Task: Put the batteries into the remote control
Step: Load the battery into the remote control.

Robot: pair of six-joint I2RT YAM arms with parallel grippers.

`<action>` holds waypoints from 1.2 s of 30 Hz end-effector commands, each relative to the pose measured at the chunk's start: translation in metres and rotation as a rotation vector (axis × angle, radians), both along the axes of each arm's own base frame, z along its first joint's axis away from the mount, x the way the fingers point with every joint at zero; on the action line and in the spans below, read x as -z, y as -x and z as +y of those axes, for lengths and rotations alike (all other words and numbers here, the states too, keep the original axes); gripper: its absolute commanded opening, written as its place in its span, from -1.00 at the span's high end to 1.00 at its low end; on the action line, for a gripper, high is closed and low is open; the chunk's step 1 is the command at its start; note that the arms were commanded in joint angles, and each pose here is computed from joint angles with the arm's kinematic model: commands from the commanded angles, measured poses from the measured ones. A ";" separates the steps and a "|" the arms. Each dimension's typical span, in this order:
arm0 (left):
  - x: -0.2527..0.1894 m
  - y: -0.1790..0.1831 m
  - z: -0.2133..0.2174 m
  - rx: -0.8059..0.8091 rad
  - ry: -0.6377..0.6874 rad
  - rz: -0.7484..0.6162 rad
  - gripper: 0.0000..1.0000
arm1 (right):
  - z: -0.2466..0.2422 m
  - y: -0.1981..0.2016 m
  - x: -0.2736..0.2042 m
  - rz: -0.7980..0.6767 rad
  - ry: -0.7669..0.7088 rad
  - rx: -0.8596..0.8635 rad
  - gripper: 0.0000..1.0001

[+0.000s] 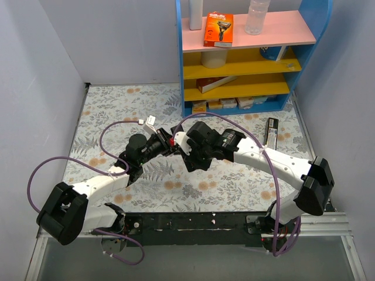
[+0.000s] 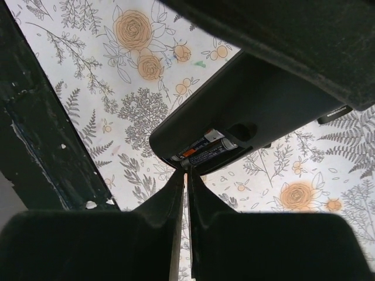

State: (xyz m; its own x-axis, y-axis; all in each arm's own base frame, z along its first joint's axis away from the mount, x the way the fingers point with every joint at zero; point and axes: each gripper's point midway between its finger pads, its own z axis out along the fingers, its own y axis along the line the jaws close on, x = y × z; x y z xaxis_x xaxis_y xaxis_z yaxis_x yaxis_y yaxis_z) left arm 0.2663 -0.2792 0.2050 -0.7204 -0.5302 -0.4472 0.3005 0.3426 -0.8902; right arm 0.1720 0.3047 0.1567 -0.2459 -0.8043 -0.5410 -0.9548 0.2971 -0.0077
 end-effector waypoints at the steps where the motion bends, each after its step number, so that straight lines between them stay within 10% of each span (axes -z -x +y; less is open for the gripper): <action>1: -0.100 0.032 -0.013 0.144 0.212 -0.185 1.00 | 0.020 -0.012 -0.007 0.039 -0.070 0.076 0.70; 11: -0.099 0.048 -0.012 0.207 0.170 -0.322 1.00 | 0.026 -0.024 -0.021 0.202 -0.249 0.233 0.57; 20: -0.103 0.064 -0.014 0.292 0.165 -0.398 1.00 | 0.026 -0.046 -0.030 0.289 -0.390 0.359 0.85; 36: -0.086 0.020 0.004 0.005 0.199 -0.158 1.00 | 0.001 -0.056 -0.007 0.172 -0.371 0.451 0.97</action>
